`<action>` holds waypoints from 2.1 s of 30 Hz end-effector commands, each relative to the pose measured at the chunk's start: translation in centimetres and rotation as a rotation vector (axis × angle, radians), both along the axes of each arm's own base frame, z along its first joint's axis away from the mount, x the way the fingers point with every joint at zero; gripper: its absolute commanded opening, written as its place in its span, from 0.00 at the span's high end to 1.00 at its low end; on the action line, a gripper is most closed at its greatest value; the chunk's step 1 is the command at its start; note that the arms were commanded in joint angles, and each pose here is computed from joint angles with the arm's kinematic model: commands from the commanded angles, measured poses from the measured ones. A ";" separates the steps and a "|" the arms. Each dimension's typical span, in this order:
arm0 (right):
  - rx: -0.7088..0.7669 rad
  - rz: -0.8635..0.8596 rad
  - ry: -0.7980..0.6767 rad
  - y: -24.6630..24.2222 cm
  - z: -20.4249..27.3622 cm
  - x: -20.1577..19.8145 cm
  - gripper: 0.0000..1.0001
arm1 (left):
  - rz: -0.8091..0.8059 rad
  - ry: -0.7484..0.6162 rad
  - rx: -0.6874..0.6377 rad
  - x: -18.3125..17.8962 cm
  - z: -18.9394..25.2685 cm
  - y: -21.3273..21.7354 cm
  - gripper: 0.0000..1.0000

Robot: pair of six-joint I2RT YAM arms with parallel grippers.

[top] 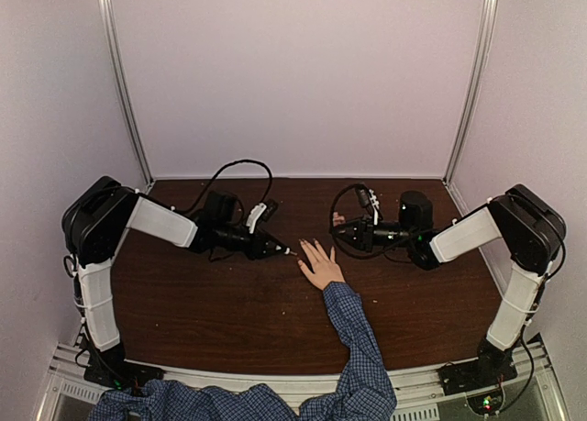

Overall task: Paint the nails
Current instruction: Paint the nail with the hand.

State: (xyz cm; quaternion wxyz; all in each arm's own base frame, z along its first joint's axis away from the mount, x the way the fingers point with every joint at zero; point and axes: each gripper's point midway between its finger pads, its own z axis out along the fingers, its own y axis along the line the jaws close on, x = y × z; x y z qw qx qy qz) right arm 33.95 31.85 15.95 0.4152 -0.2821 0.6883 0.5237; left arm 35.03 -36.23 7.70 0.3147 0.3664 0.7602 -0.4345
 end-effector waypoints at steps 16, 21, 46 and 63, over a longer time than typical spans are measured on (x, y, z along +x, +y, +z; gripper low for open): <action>0.028 0.005 -0.030 0.1 1.1 0.4 1.00 | -0.086 -0.006 0.018 -0.4 0.6 -1.9 1.00; 0.028 0.005 -0.028 0.1 1.1 0.4 1.00 | -0.090 -0.001 0.036 -0.4 0.2 -2.0 1.00; 0.028 0.003 -0.030 0.0 1.1 0.4 1.00 | -0.073 0.040 0.094 0.2 -1.2 -1.9 1.00; 0.027 0.004 -0.029 0.0 1.0 0.4 1.00 | -0.036 0.042 0.134 0.8 -1.9 -1.5 1.00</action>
